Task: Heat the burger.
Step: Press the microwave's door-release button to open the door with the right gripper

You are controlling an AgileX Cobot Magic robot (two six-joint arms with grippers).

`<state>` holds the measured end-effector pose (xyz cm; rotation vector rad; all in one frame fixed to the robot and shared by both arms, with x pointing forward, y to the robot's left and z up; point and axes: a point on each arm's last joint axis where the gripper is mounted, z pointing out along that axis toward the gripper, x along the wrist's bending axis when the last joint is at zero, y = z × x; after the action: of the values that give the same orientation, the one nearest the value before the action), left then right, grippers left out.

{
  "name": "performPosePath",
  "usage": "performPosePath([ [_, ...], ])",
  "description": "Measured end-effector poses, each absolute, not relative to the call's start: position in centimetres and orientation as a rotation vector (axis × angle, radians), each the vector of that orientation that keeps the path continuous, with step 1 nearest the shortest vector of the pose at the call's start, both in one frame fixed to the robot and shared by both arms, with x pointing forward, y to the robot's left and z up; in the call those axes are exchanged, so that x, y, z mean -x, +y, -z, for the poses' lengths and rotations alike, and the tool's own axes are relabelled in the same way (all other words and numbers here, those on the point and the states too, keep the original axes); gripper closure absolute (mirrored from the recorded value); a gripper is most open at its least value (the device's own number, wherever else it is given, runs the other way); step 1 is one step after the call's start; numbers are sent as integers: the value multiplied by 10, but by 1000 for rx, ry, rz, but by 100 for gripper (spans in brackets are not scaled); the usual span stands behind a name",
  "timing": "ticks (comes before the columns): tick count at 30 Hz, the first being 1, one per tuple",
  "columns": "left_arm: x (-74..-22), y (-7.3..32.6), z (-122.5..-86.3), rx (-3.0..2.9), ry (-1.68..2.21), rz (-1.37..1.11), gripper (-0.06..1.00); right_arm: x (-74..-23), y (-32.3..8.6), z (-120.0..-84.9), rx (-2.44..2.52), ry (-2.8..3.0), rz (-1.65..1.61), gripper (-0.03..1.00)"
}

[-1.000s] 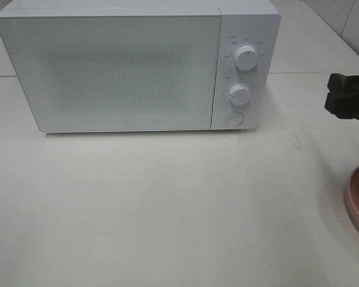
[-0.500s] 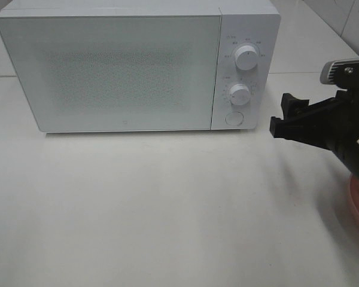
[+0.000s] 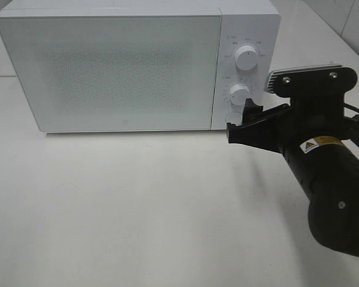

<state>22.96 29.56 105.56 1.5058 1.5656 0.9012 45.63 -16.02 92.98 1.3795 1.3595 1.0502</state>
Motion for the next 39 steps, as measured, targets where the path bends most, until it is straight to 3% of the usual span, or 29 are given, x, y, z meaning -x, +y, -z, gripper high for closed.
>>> performPosePath([
  [19, -230, 296, -1056, -1506, 1566, -901, 4, -483, -130, -913, -1371, 1376, -1033, 21],
  [39, -230, 296, -1056, -1506, 1566, -901, 4, -504, -129, -911, -1416, 1349, -1060, 21],
])
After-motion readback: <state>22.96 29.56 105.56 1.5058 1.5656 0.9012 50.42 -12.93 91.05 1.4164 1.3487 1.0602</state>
